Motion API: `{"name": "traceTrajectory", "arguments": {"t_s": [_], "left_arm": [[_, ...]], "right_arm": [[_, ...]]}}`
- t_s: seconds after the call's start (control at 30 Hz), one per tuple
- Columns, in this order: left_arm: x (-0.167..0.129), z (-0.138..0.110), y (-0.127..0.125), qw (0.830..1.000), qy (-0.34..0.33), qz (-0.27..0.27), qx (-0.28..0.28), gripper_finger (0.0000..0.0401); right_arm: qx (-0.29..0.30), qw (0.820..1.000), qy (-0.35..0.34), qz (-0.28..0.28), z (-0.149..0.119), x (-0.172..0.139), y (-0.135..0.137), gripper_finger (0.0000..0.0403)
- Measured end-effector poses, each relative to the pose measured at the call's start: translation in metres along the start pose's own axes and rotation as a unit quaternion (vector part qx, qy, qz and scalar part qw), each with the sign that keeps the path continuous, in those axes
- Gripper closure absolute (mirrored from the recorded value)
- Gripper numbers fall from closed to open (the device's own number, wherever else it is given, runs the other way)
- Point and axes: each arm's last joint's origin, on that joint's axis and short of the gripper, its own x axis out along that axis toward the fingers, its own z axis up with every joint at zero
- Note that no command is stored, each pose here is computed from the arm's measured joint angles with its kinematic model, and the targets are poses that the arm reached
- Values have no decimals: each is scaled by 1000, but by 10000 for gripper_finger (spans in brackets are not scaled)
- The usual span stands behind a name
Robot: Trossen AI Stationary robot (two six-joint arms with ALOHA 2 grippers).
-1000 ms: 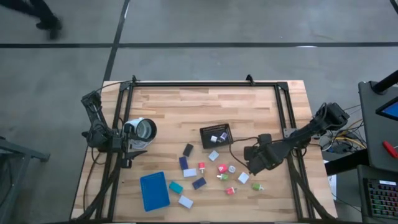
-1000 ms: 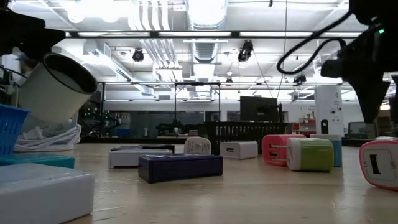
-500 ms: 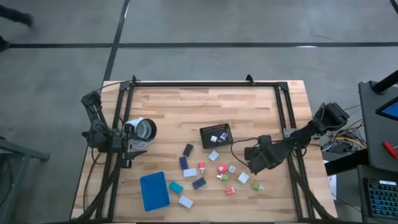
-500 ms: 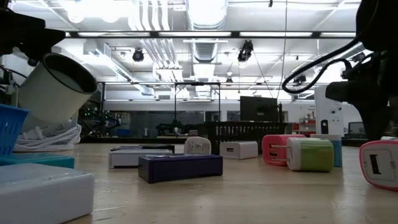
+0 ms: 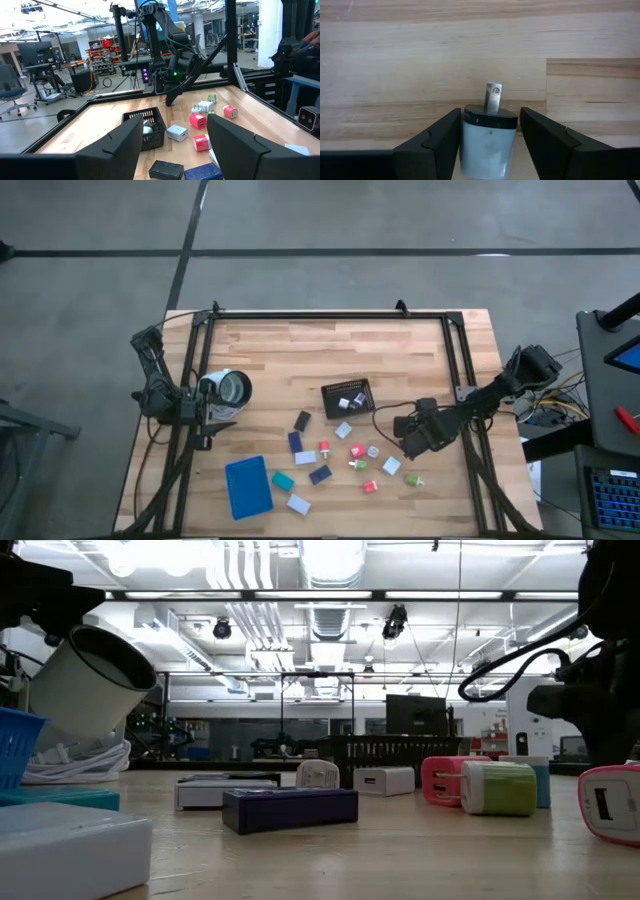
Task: Pick & Place Office items
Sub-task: Put the white black charger adapter into the black bin
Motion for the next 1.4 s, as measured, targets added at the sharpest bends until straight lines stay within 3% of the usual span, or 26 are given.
{"name": "traceTrajectory", "arguments": {"t_s": [0.33, 0.87, 1.07, 1.27, 1.4], "left_arm": [[0, 0, 0, 1000, 0, 0, 0, 176], [0, 0, 0, 1000, 0, 0, 0, 176], [0, 0, 0, 1000, 0, 0, 0, 176], [0, 0, 0, 1000, 0, 0, 0, 176], [0, 0, 0, 1000, 0, 0, 0, 176]], "right_arm": [[-5, 1000, -1, -1, 0, 0, 0, 271], [-8, 999, -37, 18, 4, -10, 4, 260], [-48, 991, -93, 85, 12, -34, 12, 258], [-83, 966, -161, 184, 21, -62, 23, 258], [-121, 952, -187, 208, 25, -74, 31, 257]]}}
